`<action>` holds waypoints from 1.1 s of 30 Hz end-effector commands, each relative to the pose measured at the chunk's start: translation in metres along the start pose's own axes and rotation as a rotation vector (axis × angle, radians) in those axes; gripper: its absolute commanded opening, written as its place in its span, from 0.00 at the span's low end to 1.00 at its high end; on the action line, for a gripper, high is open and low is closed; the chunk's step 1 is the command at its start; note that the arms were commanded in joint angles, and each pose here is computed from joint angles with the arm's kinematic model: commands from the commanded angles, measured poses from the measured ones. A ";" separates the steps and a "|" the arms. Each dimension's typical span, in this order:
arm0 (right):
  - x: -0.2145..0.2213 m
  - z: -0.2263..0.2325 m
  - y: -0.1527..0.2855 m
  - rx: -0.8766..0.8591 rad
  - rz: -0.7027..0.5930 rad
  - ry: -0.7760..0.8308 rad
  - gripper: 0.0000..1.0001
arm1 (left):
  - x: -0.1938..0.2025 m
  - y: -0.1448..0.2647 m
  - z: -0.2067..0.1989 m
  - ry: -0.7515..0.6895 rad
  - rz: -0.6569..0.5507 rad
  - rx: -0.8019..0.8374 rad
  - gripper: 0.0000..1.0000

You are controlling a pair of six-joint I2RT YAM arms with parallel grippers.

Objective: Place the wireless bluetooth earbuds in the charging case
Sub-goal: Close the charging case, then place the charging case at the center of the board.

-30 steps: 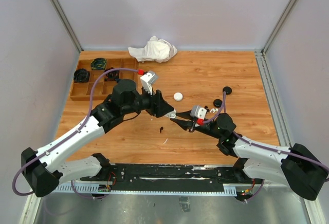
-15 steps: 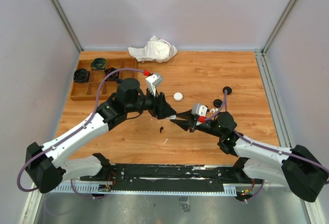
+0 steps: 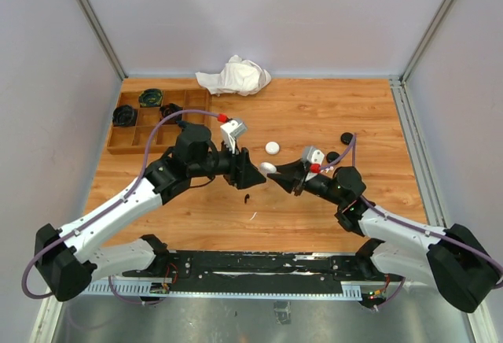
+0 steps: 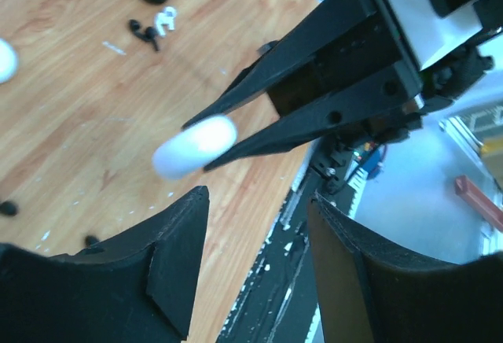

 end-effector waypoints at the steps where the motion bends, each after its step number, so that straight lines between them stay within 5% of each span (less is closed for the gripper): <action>1: -0.008 -0.015 0.009 0.151 -0.020 -0.122 0.14 | -0.002 0.016 0.007 -0.010 -0.053 -0.221 0.59; 7: 0.011 -0.033 0.046 0.465 0.124 -0.362 0.15 | 0.001 0.036 0.032 0.008 -0.094 -0.519 0.69; 13: 0.026 -0.039 0.096 0.786 0.261 -0.505 0.19 | 0.004 0.059 0.053 0.026 -0.106 -0.642 0.76; 21: 0.038 -0.053 0.143 1.121 0.272 -0.695 0.19 | 0.024 0.065 0.076 0.056 -0.086 -0.726 0.82; 33: 0.058 -0.074 0.181 1.387 0.227 -0.929 0.27 | 0.031 0.083 0.082 0.069 -0.127 -0.781 0.87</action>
Point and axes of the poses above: each gripper's point midway between its finger pads, its own y axis back along the fingers, its own z axis along the line the jaws close on, x = y × z, the point moved 10 cm from there along y, back along the fingers, and after that the axes turned 8 degrees about -y, right-handed, at the moved point
